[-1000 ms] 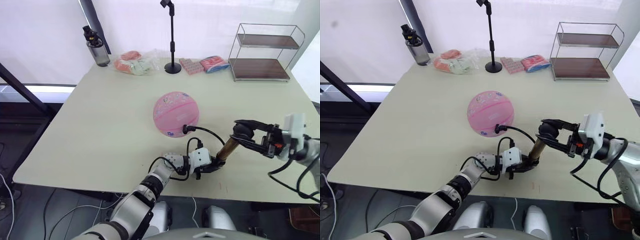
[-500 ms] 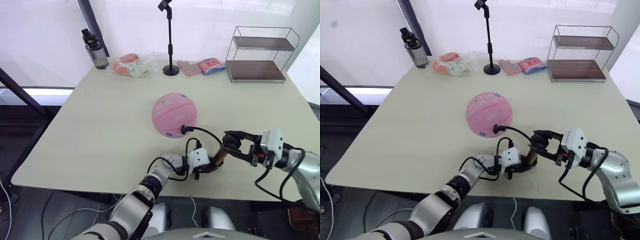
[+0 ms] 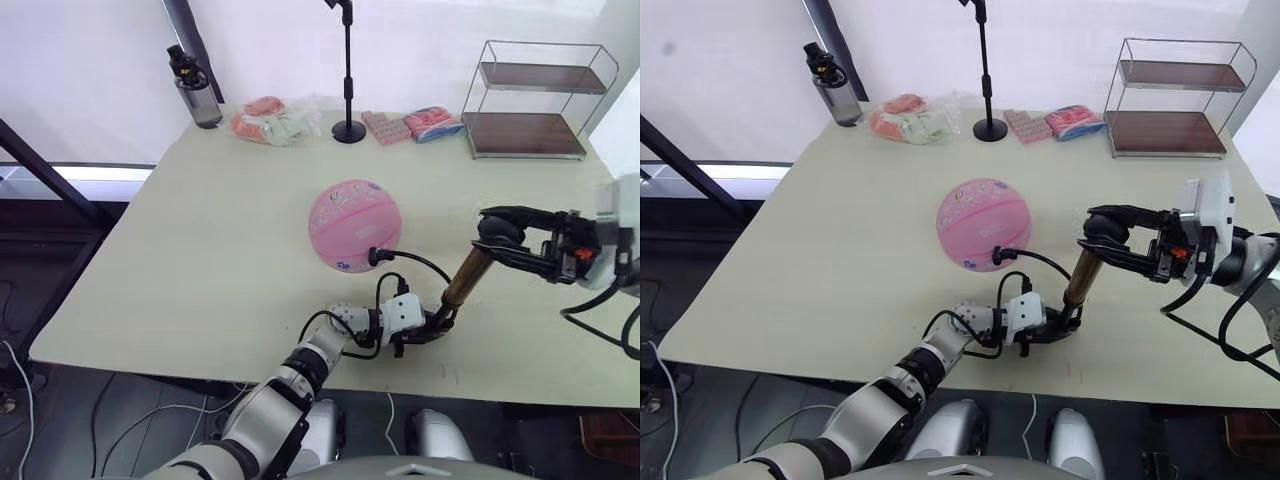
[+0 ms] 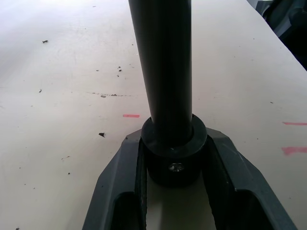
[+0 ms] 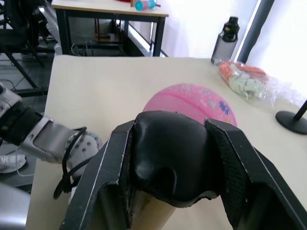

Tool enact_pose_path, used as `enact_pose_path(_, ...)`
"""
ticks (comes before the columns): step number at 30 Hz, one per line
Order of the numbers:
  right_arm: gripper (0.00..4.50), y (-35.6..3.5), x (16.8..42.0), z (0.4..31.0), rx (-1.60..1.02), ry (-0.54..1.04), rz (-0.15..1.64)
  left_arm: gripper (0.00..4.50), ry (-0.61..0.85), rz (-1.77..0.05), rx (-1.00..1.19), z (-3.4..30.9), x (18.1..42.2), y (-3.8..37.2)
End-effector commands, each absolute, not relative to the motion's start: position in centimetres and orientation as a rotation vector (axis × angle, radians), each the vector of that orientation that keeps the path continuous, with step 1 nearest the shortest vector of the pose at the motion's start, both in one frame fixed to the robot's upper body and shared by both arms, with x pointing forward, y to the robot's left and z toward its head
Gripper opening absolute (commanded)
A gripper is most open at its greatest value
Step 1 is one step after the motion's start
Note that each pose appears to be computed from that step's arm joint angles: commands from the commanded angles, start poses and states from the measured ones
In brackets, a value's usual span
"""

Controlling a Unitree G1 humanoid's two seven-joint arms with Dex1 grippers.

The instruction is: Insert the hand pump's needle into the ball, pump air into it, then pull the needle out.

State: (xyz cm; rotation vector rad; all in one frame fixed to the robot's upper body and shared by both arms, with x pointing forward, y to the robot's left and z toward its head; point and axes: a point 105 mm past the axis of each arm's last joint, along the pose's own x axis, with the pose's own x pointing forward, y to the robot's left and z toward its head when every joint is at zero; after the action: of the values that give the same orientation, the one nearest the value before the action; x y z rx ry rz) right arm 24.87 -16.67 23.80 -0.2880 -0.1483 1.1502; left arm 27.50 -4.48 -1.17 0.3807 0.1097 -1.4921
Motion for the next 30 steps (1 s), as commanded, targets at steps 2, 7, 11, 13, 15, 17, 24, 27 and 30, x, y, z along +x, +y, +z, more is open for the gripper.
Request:
enact_pose_path(2, 1.71, -18.1, 23.8, 30.1, -0.397, -0.335, 1.070, 1.12, 0.354, -1.517, 0.414, -6.3, 25.0, -2.0)
enact_pose_path(7, 1.71, -18.4, 23.2, 32.6, -0.406, -0.383, 1.055, 1.12, 0.355, -1.519, 0.413, -6.3, 25.0, -2.0)
enact_pose_path(11, 1.71, -17.9, 23.4, 31.5, -0.375, -0.346, 1.079, 1.12, 0.354, -1.521, 0.415, -6.3, 25.1, -2.0)
enact_pose_path(13, 1.71, -17.9, 23.6, 30.5, -0.371, -0.314, 1.080, 1.12, 0.353, -1.521, 0.416, -6.2, 25.1, -2.1)
enact_pose_path(15, 1.71, -17.8, 23.9, 29.5, -0.352, -0.287, 1.082, 1.12, 0.354, -1.518, 0.412, -6.2, 25.1, -2.1)
enact_pose_path(17, 1.71, -17.7, 24.1, 27.7, -0.349, -0.243, 1.093, 1.12, 0.355, -1.517, 0.410, -6.3, 25.1, -2.1)
enact_pose_path(24, 1.71, -17.4, 25.2, 22.0, -0.314, -0.152, 1.041, 1.12, 0.353, -1.514, 0.412, -6.3, 25.1, -2.1)
enact_pose_path(27, 1.71, -17.0, 25.3, 20.0, -0.287, -0.132, 1.039, 1.12, 0.353, -1.512, 0.411, -6.3, 25.1, -2.1)
enact_pose_path(30, 1.71, -16.5, 25.2, 17.3, -0.270, -0.086, 1.055, 1.12, 0.351, -1.513, 0.414, -6.3, 25.1, -2.1)
